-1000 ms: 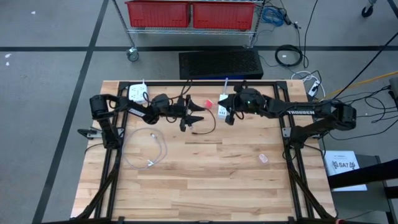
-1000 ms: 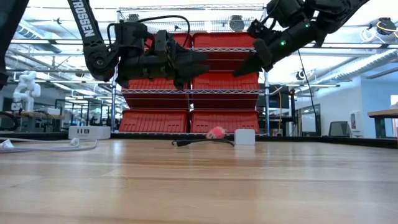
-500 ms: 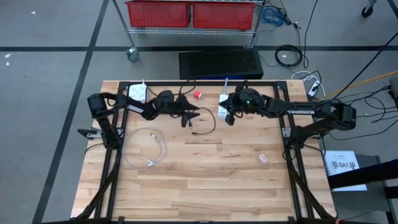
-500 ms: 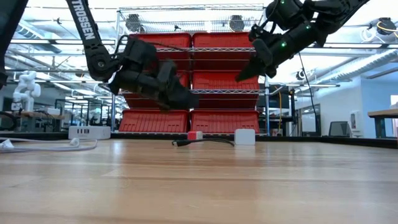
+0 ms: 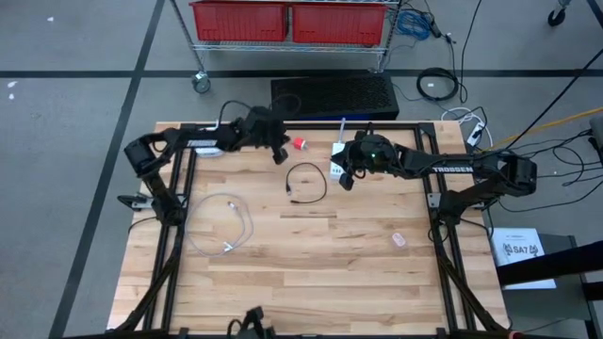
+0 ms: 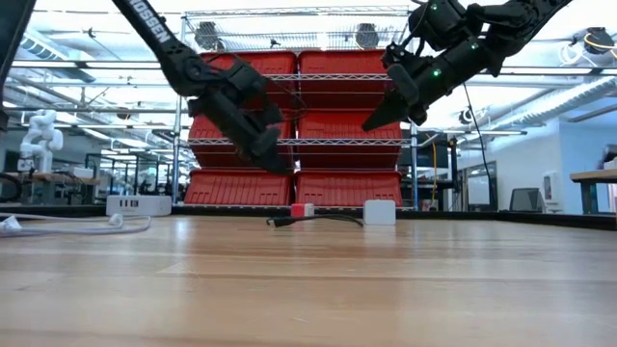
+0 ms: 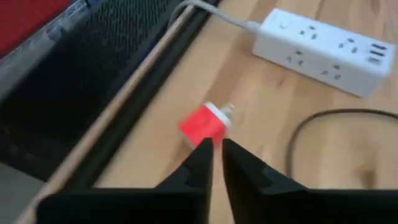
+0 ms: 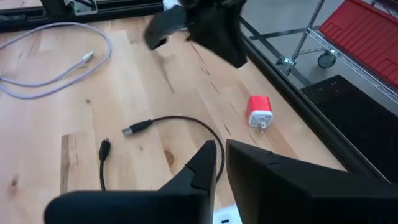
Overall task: Insert USB
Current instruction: Insert the red charger adapter into the right outlet extension
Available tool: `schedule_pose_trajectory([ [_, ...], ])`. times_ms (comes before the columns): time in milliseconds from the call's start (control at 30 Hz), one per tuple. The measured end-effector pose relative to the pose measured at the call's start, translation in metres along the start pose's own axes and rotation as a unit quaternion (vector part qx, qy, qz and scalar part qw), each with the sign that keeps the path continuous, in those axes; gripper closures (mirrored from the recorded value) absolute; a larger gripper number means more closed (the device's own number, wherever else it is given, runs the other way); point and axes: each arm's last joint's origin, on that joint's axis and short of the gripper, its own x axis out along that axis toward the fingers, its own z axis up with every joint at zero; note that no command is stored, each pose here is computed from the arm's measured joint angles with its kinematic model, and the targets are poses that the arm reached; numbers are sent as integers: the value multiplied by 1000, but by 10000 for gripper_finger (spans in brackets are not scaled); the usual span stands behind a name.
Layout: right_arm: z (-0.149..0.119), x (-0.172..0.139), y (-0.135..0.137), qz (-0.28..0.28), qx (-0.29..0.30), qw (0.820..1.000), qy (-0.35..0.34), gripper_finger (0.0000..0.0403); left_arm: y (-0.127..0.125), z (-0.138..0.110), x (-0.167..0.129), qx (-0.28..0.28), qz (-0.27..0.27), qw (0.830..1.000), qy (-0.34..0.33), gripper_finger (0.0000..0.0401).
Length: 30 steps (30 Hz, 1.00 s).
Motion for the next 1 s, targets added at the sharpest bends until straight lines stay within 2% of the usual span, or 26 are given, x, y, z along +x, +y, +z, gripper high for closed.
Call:
schedule_pose_trajectory([
  [100,0,0,1,1,2,1000,0,383,17,13,3,26,7,1000,-5,393],
  [200,0,0,1,1,10,1000,0,384,31,18,9,33,3,999,18,394],
  [367,0,0,1,1,11,1000,0,385,42,16,30,62,-26,995,77,393],
  [567,0,0,2,5,22,1000,1,385,47,6,59,82,-67,979,174,393],
  [800,0,0,8,14,14,1000,2,385,39,-8,57,72,-105,951,281,393],
  [900,-1,-1,9,16,7,1000,3,385,34,-5,55,77,-106,951,280,393],
  [1000,-1,-1,10,18,6,1000,3,385,37,6,62,80,-61,968,231,393],
])
